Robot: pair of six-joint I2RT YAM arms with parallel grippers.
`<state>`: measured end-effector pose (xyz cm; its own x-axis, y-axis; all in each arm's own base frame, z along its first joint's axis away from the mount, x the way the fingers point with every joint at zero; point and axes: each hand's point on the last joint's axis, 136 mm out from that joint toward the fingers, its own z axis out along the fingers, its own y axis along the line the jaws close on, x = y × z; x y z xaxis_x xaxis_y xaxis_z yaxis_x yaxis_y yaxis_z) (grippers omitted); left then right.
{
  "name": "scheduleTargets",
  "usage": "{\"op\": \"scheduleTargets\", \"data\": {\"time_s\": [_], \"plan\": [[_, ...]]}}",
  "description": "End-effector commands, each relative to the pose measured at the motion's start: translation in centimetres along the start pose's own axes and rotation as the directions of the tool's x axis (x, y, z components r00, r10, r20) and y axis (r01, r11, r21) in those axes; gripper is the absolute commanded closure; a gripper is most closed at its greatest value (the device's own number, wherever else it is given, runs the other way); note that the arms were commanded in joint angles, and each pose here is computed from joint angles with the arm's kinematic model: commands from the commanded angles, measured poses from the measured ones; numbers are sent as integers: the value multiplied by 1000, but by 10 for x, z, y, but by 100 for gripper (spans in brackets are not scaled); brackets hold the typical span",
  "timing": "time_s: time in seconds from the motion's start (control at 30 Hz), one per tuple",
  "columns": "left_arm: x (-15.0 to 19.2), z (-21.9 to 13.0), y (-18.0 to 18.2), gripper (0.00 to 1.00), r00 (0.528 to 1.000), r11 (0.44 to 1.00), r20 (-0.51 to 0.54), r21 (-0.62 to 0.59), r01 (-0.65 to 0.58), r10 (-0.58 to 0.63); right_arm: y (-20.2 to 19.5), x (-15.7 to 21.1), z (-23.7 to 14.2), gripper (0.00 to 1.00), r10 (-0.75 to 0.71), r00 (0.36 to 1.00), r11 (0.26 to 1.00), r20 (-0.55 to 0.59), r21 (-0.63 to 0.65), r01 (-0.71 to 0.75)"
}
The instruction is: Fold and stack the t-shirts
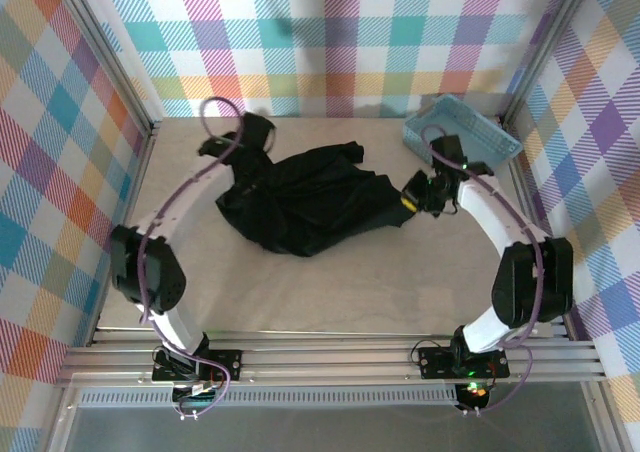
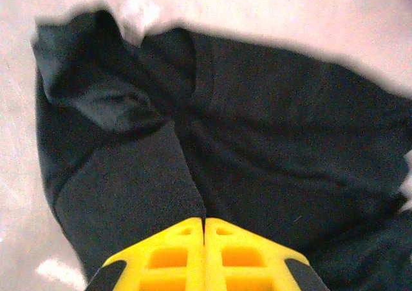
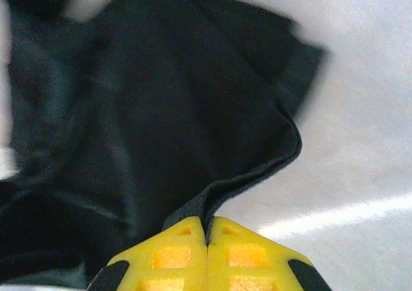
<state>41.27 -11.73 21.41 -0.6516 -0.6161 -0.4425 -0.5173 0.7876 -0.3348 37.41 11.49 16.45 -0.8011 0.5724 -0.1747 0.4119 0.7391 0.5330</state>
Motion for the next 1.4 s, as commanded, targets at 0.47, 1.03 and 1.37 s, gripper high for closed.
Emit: {"op": "scheduleTargets", "data": {"time_s": [0.47, 1.03, 1.37], "plan": [[-177, -346, 41, 100, 621, 771, 577, 633, 71, -531, 190, -53, -307, 100, -111, 706, 690, 699, -458, 561], [-238, -370, -13, 100, 616, 746, 604, 665, -40, -505, 235, -68, -326, 100, -41, 753, 576, 656, -601, 555], [-309, -241, -47, 100, 747, 694, 446, 720, 29, -493, 300, -137, -232, 100, -111, 847, 530, 520, -690, 493]]}}
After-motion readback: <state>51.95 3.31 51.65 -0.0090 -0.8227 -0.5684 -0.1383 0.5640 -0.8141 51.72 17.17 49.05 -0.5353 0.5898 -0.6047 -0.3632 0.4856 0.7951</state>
